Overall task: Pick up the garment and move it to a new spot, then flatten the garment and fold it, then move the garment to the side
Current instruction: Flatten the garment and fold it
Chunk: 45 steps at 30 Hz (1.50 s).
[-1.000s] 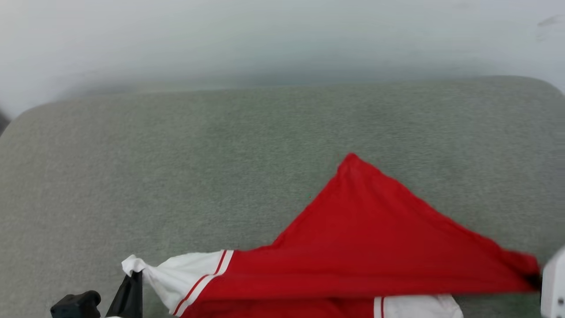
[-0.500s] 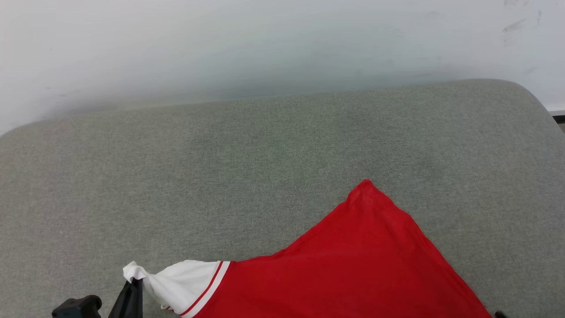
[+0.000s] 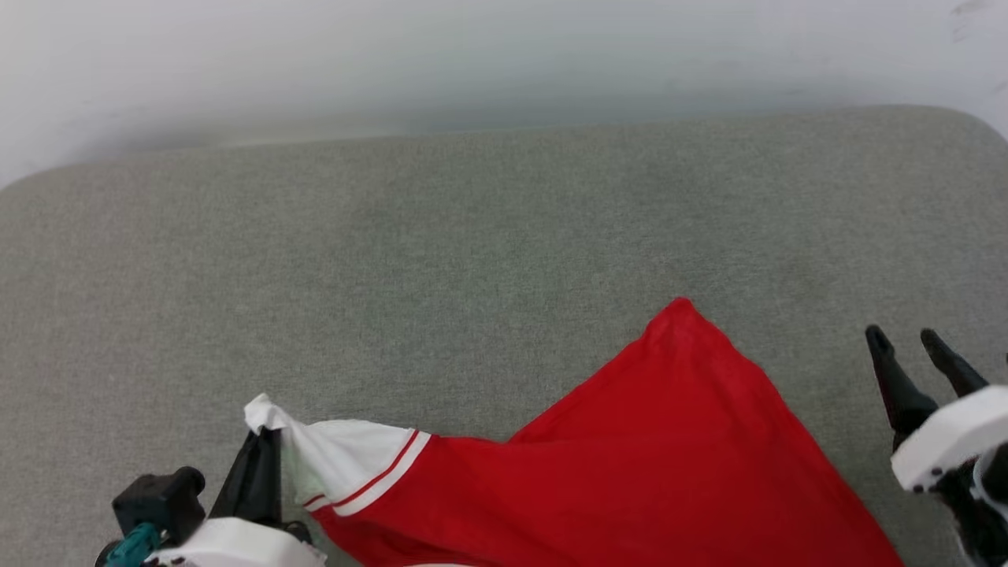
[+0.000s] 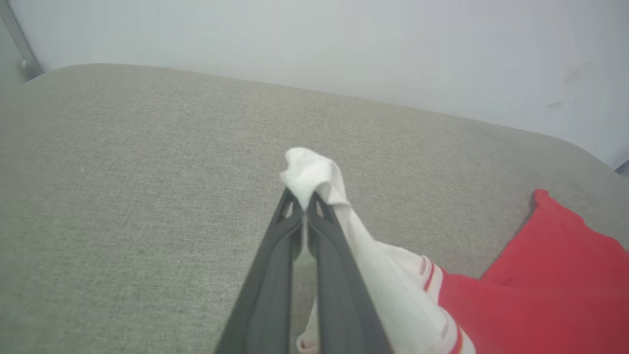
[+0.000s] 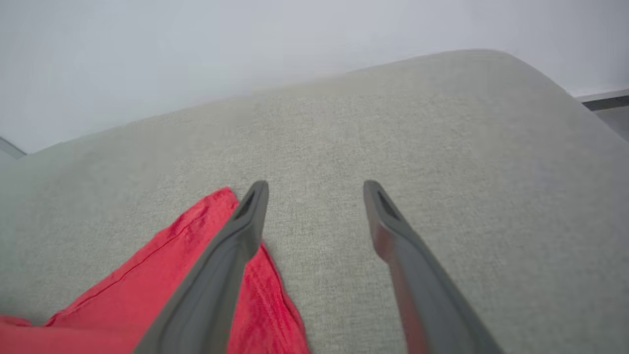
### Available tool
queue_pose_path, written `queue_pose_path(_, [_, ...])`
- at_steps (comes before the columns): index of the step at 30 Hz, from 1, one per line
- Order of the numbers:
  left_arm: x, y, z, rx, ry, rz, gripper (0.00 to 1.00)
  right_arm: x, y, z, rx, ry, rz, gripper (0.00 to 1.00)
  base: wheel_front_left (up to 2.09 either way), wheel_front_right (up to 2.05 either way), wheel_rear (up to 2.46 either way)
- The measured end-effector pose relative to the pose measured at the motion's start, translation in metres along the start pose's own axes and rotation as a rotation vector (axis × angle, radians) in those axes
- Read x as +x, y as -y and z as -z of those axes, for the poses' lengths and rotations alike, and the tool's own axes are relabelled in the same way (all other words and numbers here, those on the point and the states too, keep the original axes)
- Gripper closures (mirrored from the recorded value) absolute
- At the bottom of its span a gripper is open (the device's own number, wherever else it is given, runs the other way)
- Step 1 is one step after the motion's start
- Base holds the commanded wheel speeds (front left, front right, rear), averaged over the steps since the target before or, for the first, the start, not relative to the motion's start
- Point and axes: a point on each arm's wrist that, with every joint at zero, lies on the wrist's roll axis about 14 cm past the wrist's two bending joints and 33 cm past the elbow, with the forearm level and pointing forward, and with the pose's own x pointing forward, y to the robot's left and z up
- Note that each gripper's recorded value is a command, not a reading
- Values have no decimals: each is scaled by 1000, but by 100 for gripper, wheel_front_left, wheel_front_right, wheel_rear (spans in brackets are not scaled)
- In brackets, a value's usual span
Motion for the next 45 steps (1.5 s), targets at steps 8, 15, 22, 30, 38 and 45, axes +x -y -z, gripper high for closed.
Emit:
queue_pose_path(8, [24, 11, 0, -20, 24, 12, 100, 69, -50, 16, -221, -422, -207, 0, 0, 0, 0])
queue_pose_path(15, [33, 8, 1, -20, 37, 6, 100, 93, -91, 55, -381, -724, -323, 0, 0, 0, 0])
queue_pose_path(22, [39, -2, 14, -24, 16, -29, 100, 104, -97, 112, -396, -936, -361, 0, 0, 0, 0])
queue_pose_path(30, [39, -13, 23, -32, -5, -62, 100, 106, -96, 132, -400, -1058, -374, 100, 0, 0, 0])
queue_pose_path(38, [35, -18, 15, -21, -2, -68, 100, 102, -102, 120, -362, -995, -381, 100, 0, 0, 0])
queue_pose_path(45, [48, -16, -30, 45, 87, -6, 100, 116, -106, 61, -322, -703, -355, 100, 0, 0, 0])
